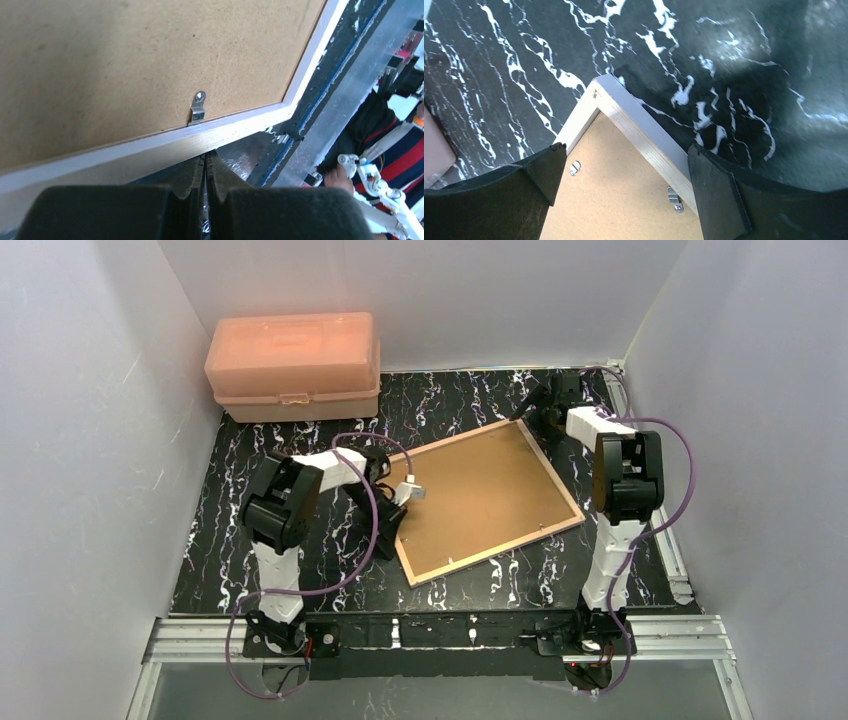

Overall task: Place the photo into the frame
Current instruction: Adjust the photo frame at the center of the board.

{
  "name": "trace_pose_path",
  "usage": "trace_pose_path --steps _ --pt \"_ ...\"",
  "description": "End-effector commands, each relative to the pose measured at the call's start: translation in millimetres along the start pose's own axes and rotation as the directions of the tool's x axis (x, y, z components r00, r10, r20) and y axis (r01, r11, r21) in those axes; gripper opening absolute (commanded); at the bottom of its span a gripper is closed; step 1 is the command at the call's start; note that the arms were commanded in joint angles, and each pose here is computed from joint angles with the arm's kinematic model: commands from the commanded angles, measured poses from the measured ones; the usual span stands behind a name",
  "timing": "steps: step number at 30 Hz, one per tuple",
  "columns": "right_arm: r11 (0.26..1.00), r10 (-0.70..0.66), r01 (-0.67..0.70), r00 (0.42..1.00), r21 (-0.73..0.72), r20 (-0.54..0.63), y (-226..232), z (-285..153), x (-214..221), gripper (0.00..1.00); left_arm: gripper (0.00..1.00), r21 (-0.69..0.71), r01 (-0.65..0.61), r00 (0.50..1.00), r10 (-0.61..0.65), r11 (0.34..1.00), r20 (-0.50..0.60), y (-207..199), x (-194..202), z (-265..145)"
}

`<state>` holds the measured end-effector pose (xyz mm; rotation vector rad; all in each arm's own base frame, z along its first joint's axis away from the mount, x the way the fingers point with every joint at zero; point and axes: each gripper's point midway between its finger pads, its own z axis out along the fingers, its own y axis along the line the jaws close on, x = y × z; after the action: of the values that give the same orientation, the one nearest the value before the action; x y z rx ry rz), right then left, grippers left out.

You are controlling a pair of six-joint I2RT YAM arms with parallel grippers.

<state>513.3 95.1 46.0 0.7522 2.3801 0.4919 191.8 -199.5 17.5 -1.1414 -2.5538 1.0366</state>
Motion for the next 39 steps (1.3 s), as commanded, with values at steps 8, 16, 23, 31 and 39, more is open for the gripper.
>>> trace_pose_path --steps 8,16,23,31,39 --pt "0.991 -0.016 -0.001 0.992 -0.132 -0.127 52 18 21 0.99 0.02 0.075 -0.086 0.995 0.09 0.994 -0.053 -36 -25 26" --pt "0.998 -0.065 0.062 0.993 0.028 0.1 52 -38 -50 0.99 0.26 0.071 -0.084 0.996 0.082 0.994 0.035 -64 -30 -75" --pt "0.987 -0.006 -0.02 0.987 0.157 0.163 0 -100 -34 0.99 0.28 -0.223 -0.033 0.989 0.064 0.974 0.134 41 -68 -147" --pt "0.981 0.042 -0.055 0.997 0.188 0.071 -53 -152 38 0.99 0.3 -0.37 -0.041 0.978 0.113 0.928 0.174 112 -112 -150" --pt "0.985 0.1 -0.088 0.992 0.15 -0.077 -77 -164 104 0.99 0.32 -0.325 -0.042 0.966 0.122 0.945 0.227 118 -132 -137"
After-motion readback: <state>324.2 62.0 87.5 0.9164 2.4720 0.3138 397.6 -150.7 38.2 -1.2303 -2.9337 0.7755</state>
